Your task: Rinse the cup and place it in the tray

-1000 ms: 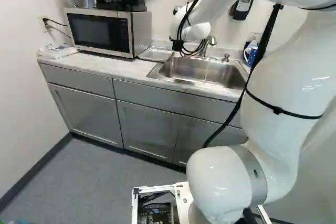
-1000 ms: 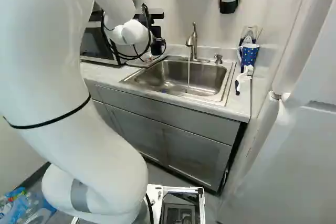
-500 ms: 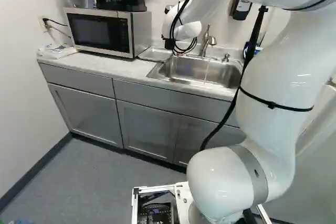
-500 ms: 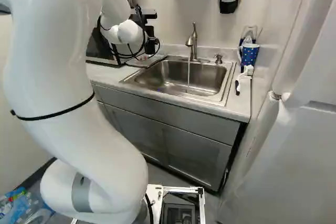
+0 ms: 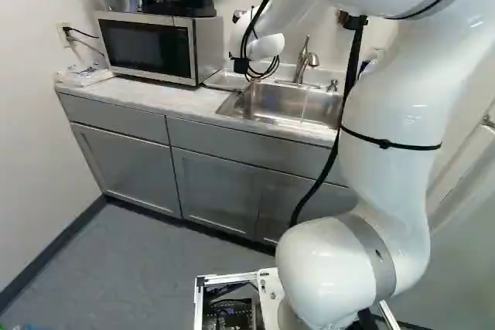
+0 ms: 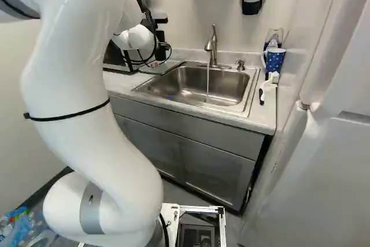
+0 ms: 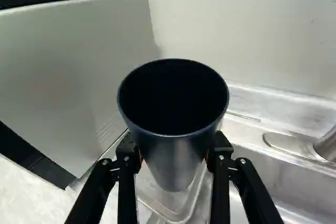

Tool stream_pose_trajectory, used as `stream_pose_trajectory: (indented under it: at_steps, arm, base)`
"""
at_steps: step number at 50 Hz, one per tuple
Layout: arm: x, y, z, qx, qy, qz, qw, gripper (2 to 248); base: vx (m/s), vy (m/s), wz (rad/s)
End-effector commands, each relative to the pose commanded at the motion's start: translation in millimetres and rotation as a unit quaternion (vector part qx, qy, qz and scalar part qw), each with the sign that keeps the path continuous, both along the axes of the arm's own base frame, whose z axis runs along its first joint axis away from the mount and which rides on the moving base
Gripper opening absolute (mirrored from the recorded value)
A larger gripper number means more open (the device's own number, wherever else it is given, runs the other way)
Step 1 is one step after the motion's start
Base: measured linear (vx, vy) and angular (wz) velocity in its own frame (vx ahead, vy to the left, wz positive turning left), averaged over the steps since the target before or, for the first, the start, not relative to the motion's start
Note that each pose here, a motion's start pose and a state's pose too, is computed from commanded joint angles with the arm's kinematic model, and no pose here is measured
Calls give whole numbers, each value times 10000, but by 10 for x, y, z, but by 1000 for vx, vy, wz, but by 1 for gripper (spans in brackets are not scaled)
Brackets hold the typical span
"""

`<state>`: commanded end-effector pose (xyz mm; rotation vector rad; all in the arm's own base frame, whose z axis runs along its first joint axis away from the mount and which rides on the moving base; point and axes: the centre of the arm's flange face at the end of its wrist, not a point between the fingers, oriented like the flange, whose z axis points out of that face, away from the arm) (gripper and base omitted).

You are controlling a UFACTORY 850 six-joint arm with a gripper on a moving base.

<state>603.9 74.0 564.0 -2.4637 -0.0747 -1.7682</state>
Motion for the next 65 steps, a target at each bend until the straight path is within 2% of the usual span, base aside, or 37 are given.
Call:
stream_pose_trajectory:
  at_steps: [9,36,56,65]
  arm:
    - [166,53,-115,-7,58,26,10000,125]
    - [211,59,-428,-40,317,26,9995,125]
    - [527,165,-695,-56,428,75,9990,125]
    - [531,166,-719,-58,446,75,9990,125]
  base:
    - [0,0,0]
    - [0,0,0]
    - [0,0,0]
    - [0,0,0]
